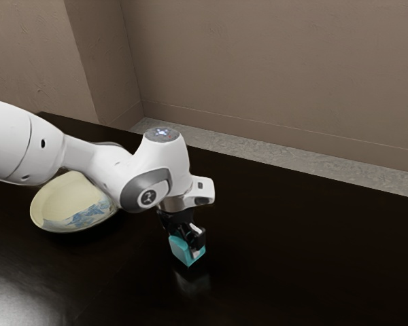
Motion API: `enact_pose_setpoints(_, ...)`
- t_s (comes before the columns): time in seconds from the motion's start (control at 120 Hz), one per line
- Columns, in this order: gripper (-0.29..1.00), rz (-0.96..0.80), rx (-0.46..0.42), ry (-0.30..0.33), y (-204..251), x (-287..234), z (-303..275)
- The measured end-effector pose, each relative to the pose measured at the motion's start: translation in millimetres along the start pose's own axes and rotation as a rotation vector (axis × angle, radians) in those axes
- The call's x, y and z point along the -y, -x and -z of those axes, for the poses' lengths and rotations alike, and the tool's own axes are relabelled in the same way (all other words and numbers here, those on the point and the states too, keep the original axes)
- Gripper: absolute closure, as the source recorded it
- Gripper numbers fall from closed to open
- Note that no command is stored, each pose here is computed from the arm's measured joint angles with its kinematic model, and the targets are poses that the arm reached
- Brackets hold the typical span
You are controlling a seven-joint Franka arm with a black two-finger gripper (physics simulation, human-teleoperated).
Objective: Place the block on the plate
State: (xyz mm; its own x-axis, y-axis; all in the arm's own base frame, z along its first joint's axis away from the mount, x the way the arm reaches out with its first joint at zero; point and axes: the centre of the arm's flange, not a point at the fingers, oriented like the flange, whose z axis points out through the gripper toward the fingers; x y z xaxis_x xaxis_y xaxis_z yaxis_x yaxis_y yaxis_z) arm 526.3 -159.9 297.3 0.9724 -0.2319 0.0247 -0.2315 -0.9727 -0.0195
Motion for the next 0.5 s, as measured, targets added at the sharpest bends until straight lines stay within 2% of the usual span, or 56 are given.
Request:
enact_pose_setpoints(0.208, 0.35, 0.056, -0.026, -0.008, -9, 31, 37)
enact_pose_setpoints(0.5, 0.35, 0.171, 0.007, -0.042, -15, 122, 64)
